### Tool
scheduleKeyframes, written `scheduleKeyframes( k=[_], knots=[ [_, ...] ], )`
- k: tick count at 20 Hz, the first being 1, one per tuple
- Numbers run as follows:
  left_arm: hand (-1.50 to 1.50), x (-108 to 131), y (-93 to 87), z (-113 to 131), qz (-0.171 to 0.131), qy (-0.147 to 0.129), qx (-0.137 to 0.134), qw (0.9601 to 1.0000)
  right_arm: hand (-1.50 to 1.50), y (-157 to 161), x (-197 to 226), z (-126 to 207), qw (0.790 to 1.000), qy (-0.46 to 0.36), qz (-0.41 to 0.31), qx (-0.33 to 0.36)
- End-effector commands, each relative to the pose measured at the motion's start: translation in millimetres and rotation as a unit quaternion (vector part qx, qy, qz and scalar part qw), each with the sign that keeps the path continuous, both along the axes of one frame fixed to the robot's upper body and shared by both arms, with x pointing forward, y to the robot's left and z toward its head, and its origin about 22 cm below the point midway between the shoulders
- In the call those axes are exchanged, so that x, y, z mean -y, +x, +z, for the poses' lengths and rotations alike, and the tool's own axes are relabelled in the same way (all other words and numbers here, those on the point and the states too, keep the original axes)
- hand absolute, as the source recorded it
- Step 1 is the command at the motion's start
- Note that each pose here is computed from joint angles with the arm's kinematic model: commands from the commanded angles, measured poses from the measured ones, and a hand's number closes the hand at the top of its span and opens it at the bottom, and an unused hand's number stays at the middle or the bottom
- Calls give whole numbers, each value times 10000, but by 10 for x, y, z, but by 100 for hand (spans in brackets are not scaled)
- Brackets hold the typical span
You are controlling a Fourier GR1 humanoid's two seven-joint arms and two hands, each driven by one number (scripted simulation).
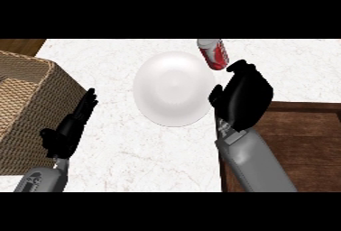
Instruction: Pick the can from the tray and place it in the plate
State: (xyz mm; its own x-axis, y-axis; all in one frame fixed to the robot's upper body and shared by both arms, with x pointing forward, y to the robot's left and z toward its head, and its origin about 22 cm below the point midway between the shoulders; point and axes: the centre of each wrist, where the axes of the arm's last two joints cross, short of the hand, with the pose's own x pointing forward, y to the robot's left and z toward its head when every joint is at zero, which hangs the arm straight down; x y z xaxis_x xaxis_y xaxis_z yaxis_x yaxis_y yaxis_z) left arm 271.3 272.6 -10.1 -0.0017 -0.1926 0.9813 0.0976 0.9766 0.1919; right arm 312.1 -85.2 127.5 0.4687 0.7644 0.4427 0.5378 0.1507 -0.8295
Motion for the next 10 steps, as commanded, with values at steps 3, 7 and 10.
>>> scheduleKeyframes(
  k=[3, 7, 10],
  knots=[
    [0, -21, 47, 24, -56, -44, 55, 10000, -150, 297, 97, 75, 9807, 1582, -1114, 278],
    [0, 60, 39, 2, 11, -17, -10, 10000, -150, 336, 145, 156, 9724, 1779, -1004, 1128],
    [0, 49, 31, -34, -3, 50, -46, 10000, -150, 284, 183, 271, 9592, 2016, -850, 1790]
  ],
)
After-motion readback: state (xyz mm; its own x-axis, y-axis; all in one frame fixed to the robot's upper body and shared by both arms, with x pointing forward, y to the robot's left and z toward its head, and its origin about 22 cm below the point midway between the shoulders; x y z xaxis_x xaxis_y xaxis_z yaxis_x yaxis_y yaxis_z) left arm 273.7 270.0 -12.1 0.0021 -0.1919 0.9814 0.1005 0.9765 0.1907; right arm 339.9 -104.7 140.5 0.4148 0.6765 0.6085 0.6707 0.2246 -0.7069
